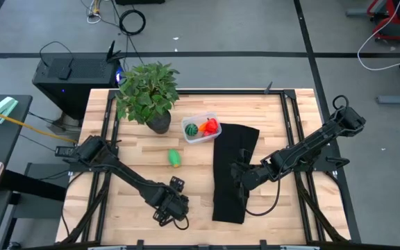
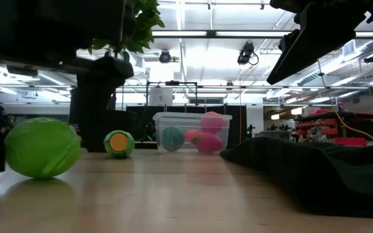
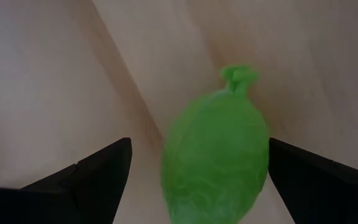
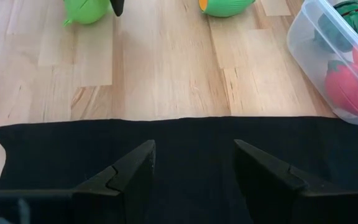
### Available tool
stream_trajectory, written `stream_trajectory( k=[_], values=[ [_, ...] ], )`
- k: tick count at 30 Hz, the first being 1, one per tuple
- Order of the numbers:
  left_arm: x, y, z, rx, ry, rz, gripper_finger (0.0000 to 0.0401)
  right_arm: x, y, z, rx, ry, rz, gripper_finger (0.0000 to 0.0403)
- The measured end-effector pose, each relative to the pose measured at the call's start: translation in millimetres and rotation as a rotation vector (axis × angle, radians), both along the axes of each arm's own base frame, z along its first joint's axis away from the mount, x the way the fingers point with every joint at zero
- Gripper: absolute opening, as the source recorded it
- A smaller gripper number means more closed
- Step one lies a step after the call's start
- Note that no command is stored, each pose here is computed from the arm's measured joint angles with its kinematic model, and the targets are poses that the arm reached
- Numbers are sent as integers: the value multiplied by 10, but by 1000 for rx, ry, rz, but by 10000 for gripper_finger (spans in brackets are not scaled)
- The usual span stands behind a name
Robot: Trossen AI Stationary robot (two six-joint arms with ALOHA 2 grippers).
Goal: Pick and placing Produce into tupperware
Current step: Put the green melon into the transparent bin
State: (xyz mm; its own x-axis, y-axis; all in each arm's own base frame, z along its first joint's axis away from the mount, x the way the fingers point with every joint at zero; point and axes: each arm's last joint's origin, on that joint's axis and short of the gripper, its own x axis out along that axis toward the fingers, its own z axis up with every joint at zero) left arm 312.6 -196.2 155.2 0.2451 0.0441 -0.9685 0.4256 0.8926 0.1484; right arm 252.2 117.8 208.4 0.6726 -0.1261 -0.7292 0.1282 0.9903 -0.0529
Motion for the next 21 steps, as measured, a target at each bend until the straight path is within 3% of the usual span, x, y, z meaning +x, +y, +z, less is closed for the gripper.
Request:
stream_trajectory(
  k=[15, 21],
  values=[
    [-36, 18, -69, -9, 13, 26, 368, 0, 1, 0, 0, 0, 0, 220],
    [-36, 18, -71, -11, 13, 26, 347, 0, 1, 0, 0, 0, 1, 220]
  ],
)
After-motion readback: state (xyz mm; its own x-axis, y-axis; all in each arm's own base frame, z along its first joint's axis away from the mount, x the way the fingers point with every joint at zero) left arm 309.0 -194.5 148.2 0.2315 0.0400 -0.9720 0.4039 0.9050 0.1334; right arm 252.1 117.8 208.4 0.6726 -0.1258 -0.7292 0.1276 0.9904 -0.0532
